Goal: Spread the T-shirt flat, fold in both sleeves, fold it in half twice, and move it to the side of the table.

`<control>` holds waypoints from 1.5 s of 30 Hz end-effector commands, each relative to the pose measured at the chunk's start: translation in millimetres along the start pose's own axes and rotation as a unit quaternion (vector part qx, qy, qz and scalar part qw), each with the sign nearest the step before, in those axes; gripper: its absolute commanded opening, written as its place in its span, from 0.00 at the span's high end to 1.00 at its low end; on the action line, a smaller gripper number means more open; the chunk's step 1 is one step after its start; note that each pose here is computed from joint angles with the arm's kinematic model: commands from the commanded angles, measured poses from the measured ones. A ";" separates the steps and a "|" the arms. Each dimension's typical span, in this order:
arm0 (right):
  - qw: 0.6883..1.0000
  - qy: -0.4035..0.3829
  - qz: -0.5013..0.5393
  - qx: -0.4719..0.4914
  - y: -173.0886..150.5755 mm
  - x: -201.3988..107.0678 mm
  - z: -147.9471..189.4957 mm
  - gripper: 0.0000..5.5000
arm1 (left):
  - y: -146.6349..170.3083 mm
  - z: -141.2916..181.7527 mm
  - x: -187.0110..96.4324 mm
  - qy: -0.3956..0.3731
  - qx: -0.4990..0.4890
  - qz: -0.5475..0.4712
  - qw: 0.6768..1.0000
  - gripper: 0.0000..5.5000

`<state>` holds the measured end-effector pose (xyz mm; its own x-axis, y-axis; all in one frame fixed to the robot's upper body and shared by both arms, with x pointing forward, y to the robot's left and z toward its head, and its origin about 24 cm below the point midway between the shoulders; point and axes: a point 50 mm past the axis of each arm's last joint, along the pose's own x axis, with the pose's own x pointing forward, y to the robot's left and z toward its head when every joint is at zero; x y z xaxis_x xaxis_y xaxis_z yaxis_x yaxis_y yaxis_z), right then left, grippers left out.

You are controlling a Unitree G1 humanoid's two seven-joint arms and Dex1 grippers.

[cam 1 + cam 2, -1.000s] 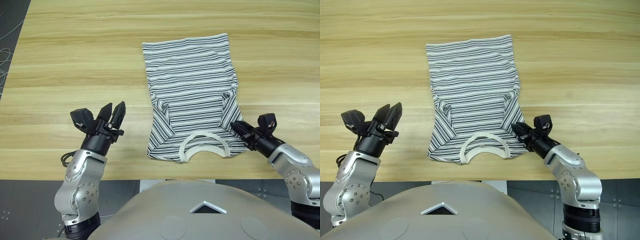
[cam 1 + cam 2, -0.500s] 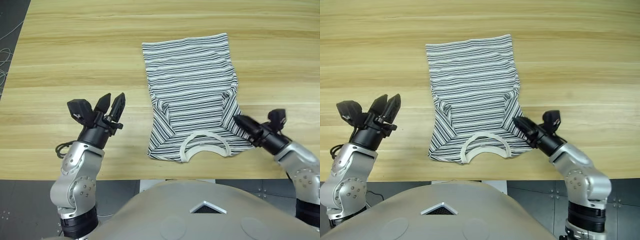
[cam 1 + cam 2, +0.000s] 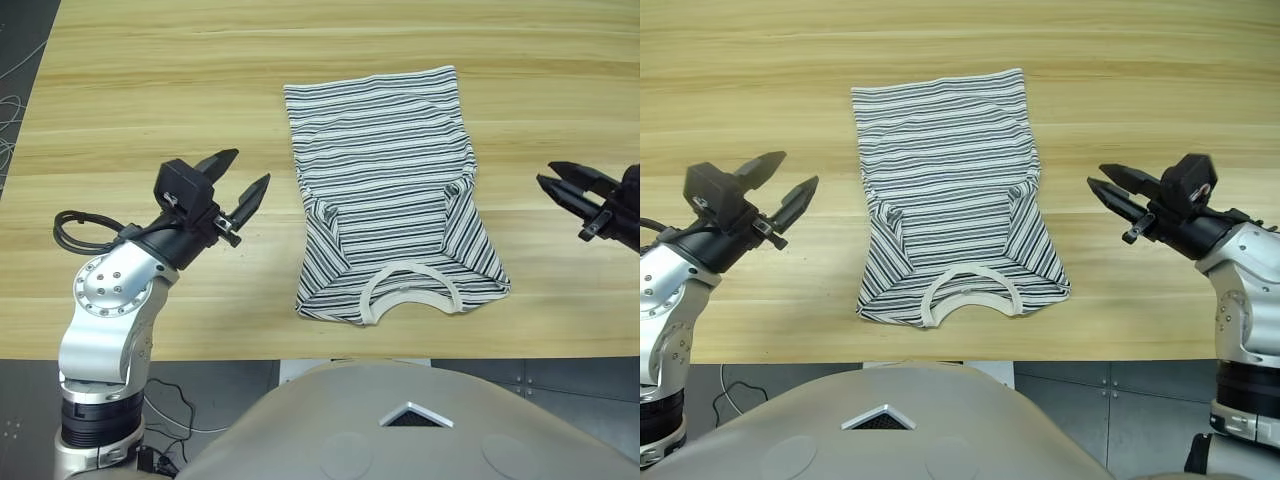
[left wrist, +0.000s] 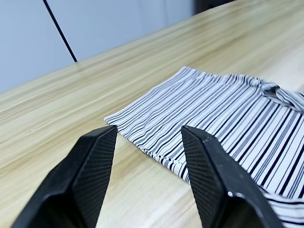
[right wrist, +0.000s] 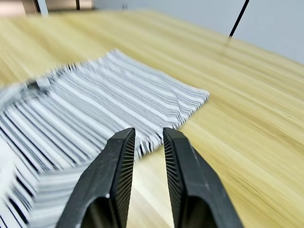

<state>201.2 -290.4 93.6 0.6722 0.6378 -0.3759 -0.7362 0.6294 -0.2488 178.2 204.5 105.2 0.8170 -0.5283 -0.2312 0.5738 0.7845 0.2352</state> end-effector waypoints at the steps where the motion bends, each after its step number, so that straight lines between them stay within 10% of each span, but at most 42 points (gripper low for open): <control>1: 0.928 0.081 0.163 -0.325 -11.9 5.8 -5.0 0.68 | 4.9 -21.0 -7.7 0.051 0.123 -0.040 0.990 0.54; 9: 0.758 0.006 0.337 -0.558 4.6 10.5 -19.9 0.41 | 0.0 -32.9 -11.9 0.055 0.133 -0.023 0.989 0.54; 13: 0.735 0.024 0.327 -0.594 8.2 17.0 -32.8 0.41 | -5.7 -34.1 -12.1 0.051 0.126 -0.023 0.990 0.54; 17: 0.643 0.030 0.283 -0.711 -2.5 9.1 -67.9 0.41 | -7.6 -34.0 -13.6 0.049 0.125 -0.022 0.991 0.54; 23: 0.570 -0.114 0.301 -0.756 8.7 -10.2 -99.9 0.41 | -7.8 -34.0 -16.1 0.050 0.120 -0.020 0.991 0.54; 36: 0.532 -0.389 0.365 -0.658 78.5 -18.2 -137.7 0.41 | 1.5 -29.5 -24.7 0.055 0.127 -0.030 0.990 0.54; 45: 0.552 -0.422 0.413 -0.589 70.5 11.9 -106.8 0.41 | -11.1 -30.7 -23.0 0.048 0.104 -0.027 0.993 0.54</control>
<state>214.3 -300.4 18.9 -0.1049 0.8757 -0.4713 0.3149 -0.4203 -0.8510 152.9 224.0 78.1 0.7888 -0.5104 -0.3425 0.6144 0.6699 0.4167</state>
